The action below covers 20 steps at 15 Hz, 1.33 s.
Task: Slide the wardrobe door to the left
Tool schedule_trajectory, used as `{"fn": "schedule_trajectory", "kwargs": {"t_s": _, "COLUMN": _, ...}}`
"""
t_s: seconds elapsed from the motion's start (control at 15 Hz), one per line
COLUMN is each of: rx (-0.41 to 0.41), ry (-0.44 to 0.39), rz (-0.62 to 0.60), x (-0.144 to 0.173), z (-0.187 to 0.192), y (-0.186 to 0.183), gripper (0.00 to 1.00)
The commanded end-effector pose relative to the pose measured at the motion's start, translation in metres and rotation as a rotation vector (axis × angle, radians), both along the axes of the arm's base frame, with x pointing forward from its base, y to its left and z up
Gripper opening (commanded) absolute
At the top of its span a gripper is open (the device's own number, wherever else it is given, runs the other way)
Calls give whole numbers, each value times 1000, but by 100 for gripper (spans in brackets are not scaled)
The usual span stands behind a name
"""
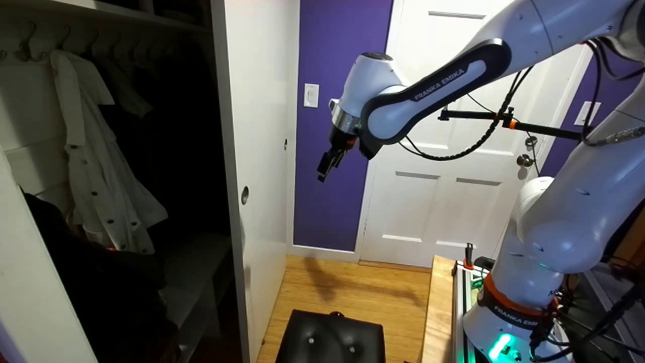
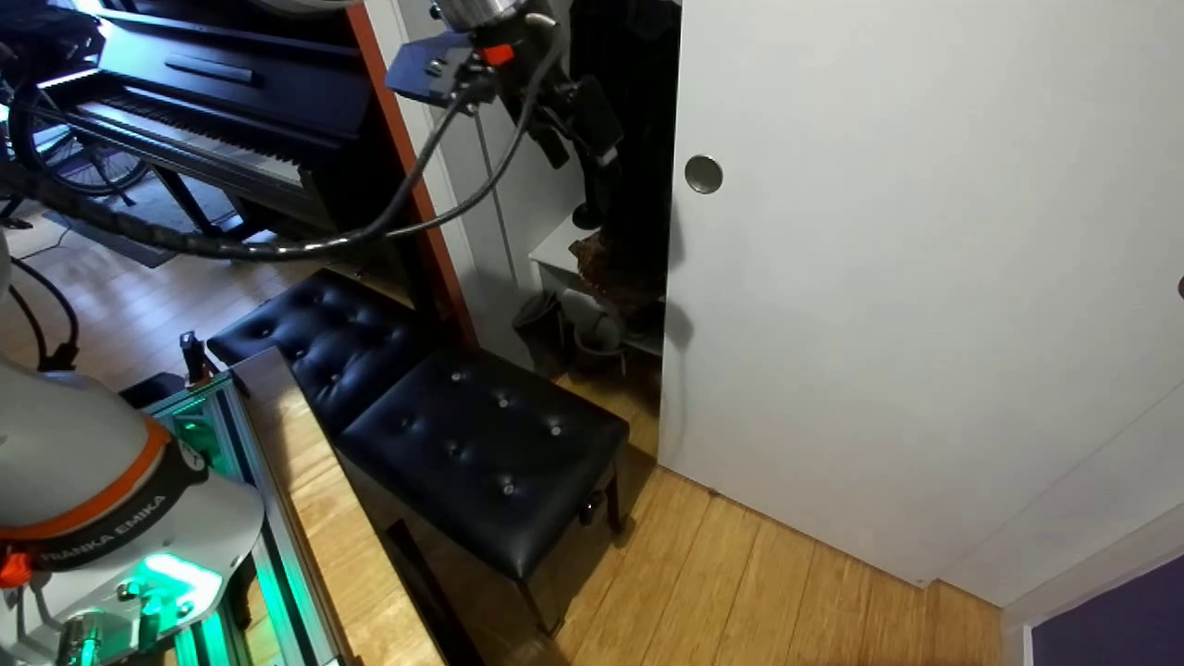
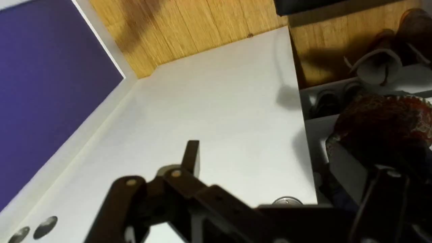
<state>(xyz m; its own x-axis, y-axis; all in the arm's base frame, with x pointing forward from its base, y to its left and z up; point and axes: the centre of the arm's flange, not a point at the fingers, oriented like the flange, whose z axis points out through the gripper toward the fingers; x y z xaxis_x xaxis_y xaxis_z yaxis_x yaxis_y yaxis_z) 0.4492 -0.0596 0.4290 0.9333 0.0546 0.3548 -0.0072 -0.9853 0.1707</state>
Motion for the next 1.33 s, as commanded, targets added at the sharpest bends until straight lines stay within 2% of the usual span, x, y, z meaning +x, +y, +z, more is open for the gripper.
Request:
{"fn": "schedule_trajectory", "kwargs": {"t_s": 0.0, "rx": 23, "ry": -19, "rz": 98, "x": 51, "z": -20, "y": -6, "gripper": 70}}
{"fn": "schedule_trajectory", "kwargs": {"t_s": 0.33, "rx": 53, "ry": -17, "rz": 219, "x": 100, "z": -48, "y": 7, "gripper": 29}}
{"fn": "schedule_trajectory", "kwargs": {"t_s": 0.6, "rx": 64, "ry": -20, "rz": 279, "x": 131, "z": -66, "y": 6, "gripper": 1}}
{"fn": "schedule_trajectory", "kwargs": {"t_s": 0.87, "rx": 107, "ry": -21, "rz": 316, "x": 153, "z": -80, "y": 2, "gripper": 0}}
{"fn": "schedule_trajectory", "kwargs": {"t_s": 0.93, "rx": 84, "ry": -18, "rz": 295, "x": 135, "z": -71, "y": 12, "gripper": 1}}
{"fn": "schedule_trajectory", "kwargs": {"t_s": 1.27, "rx": 94, "ry": -20, "rz": 305, "x": 147, "z": -78, "y": 10, "gripper": 1}}
